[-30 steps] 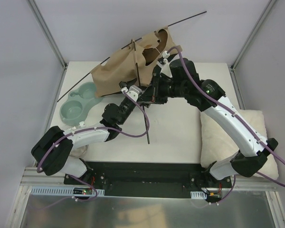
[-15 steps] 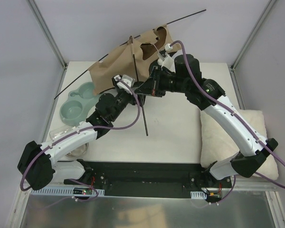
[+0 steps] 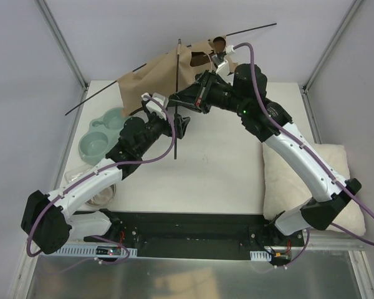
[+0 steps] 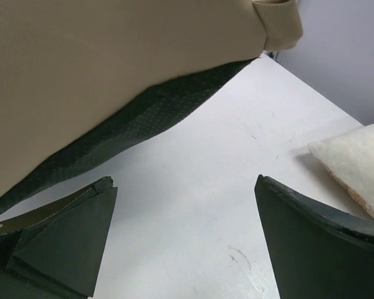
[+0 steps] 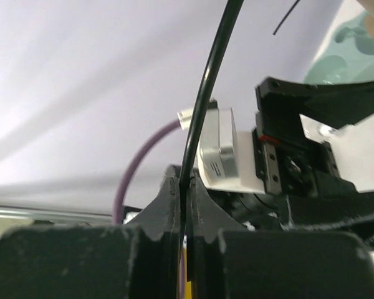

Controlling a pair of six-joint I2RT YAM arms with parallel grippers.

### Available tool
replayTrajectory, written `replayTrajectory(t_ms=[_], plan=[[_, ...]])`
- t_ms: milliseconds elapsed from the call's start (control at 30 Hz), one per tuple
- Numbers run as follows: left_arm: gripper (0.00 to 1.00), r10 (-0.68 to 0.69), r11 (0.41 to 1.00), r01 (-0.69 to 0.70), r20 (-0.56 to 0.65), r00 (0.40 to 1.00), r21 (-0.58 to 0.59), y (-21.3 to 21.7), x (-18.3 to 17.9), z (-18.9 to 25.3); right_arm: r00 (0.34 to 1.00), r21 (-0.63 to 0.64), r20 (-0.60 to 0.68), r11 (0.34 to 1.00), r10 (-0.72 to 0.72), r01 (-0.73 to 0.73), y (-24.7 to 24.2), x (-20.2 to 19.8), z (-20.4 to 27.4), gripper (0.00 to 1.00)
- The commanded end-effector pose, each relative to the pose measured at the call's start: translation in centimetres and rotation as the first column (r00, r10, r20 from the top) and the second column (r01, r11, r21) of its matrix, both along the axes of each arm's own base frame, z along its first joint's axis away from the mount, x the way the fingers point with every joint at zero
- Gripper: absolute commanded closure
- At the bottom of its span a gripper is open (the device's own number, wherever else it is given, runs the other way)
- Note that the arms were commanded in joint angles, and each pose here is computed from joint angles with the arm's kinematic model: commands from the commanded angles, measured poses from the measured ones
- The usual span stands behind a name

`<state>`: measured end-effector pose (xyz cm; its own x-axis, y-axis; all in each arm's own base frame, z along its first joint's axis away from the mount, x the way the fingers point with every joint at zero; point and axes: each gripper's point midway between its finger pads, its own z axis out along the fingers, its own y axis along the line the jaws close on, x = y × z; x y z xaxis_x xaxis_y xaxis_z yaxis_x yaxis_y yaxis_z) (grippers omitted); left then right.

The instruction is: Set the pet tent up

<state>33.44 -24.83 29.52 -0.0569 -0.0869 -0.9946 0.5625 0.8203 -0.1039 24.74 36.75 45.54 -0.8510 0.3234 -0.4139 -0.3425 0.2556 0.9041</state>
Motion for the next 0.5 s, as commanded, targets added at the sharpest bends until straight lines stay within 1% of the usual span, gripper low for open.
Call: replayTrajectory(t_ms=[0,100,133,233,333,367,467], plan=[[0.03,-0.015,0.994,0.028,0.125,0.992,-0.105,-0.6,0.0,4.9,0.992,0.257,0.070,0.963,-0.107,0.085,-0.3,2.1,7.5,1.00],[0.04,0.014,0.991,0.008,0.159,0.987,-0.135,-0.8,0.9,5.8,0.991,0.348,0.049,0.932,-0.127,0.102,-0.4,2.7,9.0,1.00],[0.04,0.029,0.987,0.001,0.184,0.982,-0.161,-0.8,1.2,6.5,0.991,0.384,0.042,0.918,-0.124,0.098,-0.4,2.6,9.8,1.00],[0.06,0.038,0.981,0.014,0.263,0.964,-0.192,-1.4,2.1,7.6,0.991,0.426,0.018,0.898,-0.132,0.112,-0.1,3.5,10.5,1.00],[0.06,0.040,0.975,0.045,0.372,0.927,-0.216,-2.3,2.8,8.8,0.991,0.446,0.009,0.887,-0.137,0.119,0.1,3.9,11.3,1.00],[0.06,0.041,0.980,0.045,0.418,0.908,-0.194,-2.5,3.0,9.2,0.991,0.449,0.003,0.885,-0.136,0.121,0.2,4.0,11.4,1.00],[0.07,0.026,0.988,0.052,0.482,0.876,-0.148,-3.6,3.6,10.0,0.991,0.454,-0.012,0.882,-0.134,0.125,0.6,4.5,11.4,1.00]])
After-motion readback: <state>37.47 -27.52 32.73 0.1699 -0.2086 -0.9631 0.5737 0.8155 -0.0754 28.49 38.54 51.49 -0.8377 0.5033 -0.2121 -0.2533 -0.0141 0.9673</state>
